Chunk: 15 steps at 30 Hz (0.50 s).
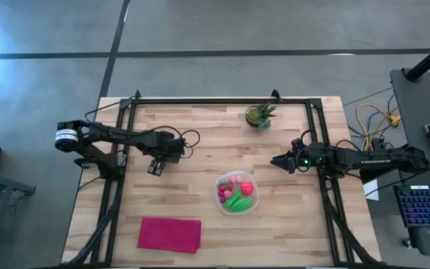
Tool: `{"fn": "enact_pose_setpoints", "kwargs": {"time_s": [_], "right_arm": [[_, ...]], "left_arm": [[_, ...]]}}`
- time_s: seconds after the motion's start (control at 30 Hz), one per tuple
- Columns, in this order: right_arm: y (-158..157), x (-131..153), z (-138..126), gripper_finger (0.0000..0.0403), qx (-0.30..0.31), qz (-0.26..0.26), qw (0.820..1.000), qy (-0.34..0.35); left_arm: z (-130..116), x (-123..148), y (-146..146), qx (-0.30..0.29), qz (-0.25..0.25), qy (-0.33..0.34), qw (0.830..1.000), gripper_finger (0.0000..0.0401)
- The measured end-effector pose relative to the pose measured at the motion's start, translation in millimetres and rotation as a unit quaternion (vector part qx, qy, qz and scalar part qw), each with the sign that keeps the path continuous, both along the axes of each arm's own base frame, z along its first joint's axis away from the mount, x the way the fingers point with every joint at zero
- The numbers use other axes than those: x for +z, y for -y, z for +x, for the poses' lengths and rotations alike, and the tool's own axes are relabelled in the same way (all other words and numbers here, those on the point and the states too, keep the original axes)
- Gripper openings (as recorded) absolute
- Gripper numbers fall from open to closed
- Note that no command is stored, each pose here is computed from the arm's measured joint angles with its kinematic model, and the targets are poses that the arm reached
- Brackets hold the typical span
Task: Pick and placing Produce into tupperware
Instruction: Put the kiwi into the container
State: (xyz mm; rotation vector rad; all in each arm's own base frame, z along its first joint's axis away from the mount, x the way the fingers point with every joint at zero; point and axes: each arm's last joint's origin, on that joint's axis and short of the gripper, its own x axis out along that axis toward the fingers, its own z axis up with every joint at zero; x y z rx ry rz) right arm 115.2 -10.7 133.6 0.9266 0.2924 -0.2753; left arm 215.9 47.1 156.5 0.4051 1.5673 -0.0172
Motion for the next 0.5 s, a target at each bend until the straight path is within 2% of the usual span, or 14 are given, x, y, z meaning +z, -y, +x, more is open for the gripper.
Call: {"fn": "enact_pose_setpoints", "kwargs": {"time_s": [0.13,0.27,0.4,0.5], "right_arm": [[0,0,0,0.0242,0.001,-0.002,1.000,-0.001],[0,0,0,0.0242,0.002,-0.004,1.000,-0.002],[0,-1,0,0.0242,0.002,-0.005,1.000,-0.004],[0,-1,0,0.0242,0.002,-0.006,1.000,-0.004]], "left_arm": [[0,0,0,0.016,0.000,0.003,1.000,0.0208],[7,9,-1,0.042,0.001,0.028,0.999,0.0223],[19,32,-3,0.057,0.004,0.080,0.995,0.0230],[34,60,-3,0.063,-0.029,0.141,0.988,0.0232]]}}
